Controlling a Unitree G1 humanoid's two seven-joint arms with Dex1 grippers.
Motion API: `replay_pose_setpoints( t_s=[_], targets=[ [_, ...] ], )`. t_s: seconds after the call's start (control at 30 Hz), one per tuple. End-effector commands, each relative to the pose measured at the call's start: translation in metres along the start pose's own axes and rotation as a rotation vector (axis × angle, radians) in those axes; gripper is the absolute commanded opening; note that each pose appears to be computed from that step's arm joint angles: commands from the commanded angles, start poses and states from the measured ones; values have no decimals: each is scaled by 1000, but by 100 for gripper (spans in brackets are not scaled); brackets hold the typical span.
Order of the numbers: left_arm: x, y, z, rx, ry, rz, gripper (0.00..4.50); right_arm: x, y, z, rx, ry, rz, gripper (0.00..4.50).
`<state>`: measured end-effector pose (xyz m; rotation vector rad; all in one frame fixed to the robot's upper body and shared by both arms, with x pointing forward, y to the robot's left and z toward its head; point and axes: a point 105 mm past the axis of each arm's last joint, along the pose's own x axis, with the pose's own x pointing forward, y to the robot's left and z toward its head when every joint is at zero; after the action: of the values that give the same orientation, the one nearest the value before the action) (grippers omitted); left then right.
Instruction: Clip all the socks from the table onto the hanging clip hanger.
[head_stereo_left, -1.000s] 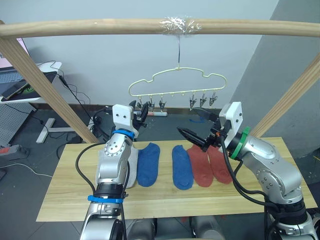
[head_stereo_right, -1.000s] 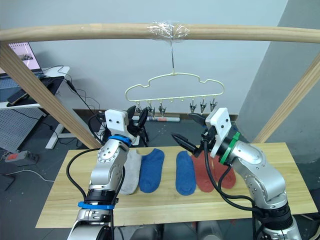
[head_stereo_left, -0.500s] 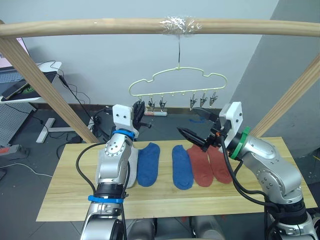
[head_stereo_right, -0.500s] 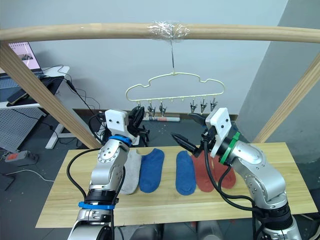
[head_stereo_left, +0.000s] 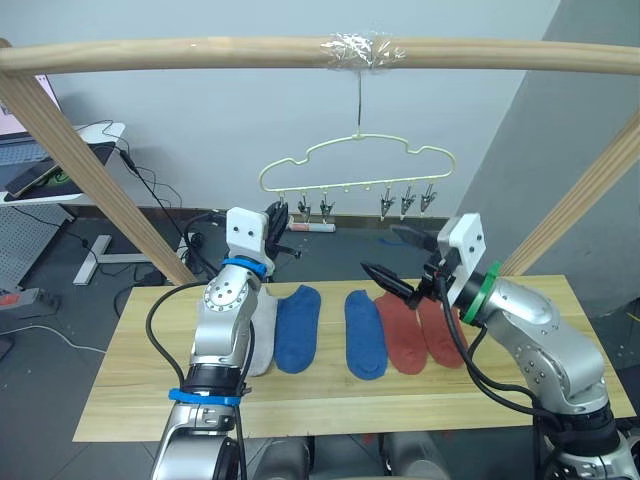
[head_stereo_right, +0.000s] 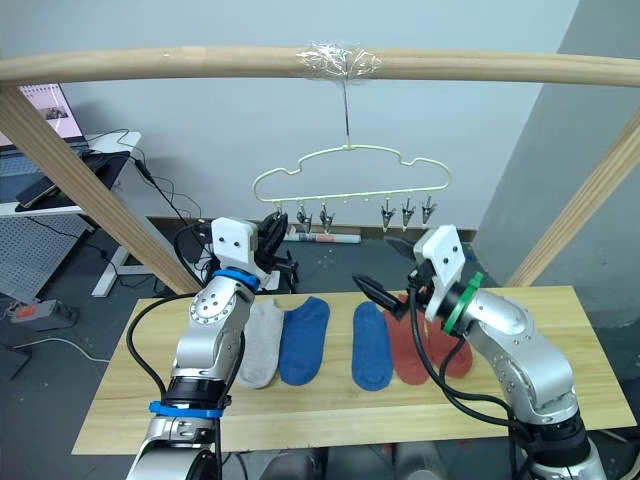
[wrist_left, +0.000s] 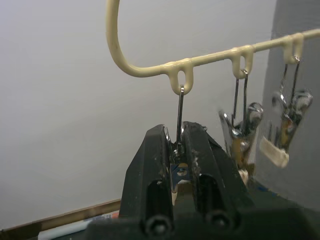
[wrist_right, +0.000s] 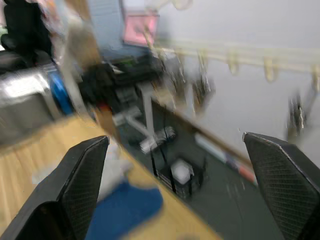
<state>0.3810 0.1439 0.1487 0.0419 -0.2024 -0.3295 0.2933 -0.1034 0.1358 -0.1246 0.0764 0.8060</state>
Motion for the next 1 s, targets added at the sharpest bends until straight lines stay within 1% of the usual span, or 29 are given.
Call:
replay_pose_setpoints(
  t_s=[0.03, 0.1, 0.13, 0.17, 0.3, 0.4, 0.53, 0.63, 0.77, 0.8, 0.83, 1.0],
  targets=[
    [1, 5, 15, 37, 2, -35, 12, -9, -26, -43, -45, 159, -132, 450],
    [0, 15, 18, 22, 27, -31, 12, -21, -48, -88, -59, 311, -231, 450],
    [0, 19, 20, 17, 34, -33, 12, -26, -57, -104, -48, 359, -273, 450],
    [-1, 22, 22, 18, 41, -37, 12, -28, -64, -117, -48, 397, -299, 450],
    [-3, 25, 23, 29, 63, -42, 12, -24, -79, -145, -56, 475, -326, 450],
    [-6, 24, 20, 29, 73, -42, 12, -22, -89, -159, -54, 504, -359, 450],
    [-8, 18, 19, 19, 79, -57, 12, -15, -98, -164, 7, 491, -395, 450],
    [-10, 17, 18, 14, 83, -58, 12, -17, -93, -178, 44, 535, -382, 450],
    [-9, 17, 19, 11, 85, -59, 12, -28, -80, -201, 122, 613, -353, 450],
    [-10, 18, 20, 11, 85, -59, 12, -31, -78, -204, 143, 620, -358, 413],
    [-10, 18, 20, 11, 85, -58, 12, -34, -77, -206, 154, 625, -361, 393],
    [-9, 21, 22, 9, 75, -40, 12, -42, -76, -206, 160, 620, -365, 216]
  ],
)
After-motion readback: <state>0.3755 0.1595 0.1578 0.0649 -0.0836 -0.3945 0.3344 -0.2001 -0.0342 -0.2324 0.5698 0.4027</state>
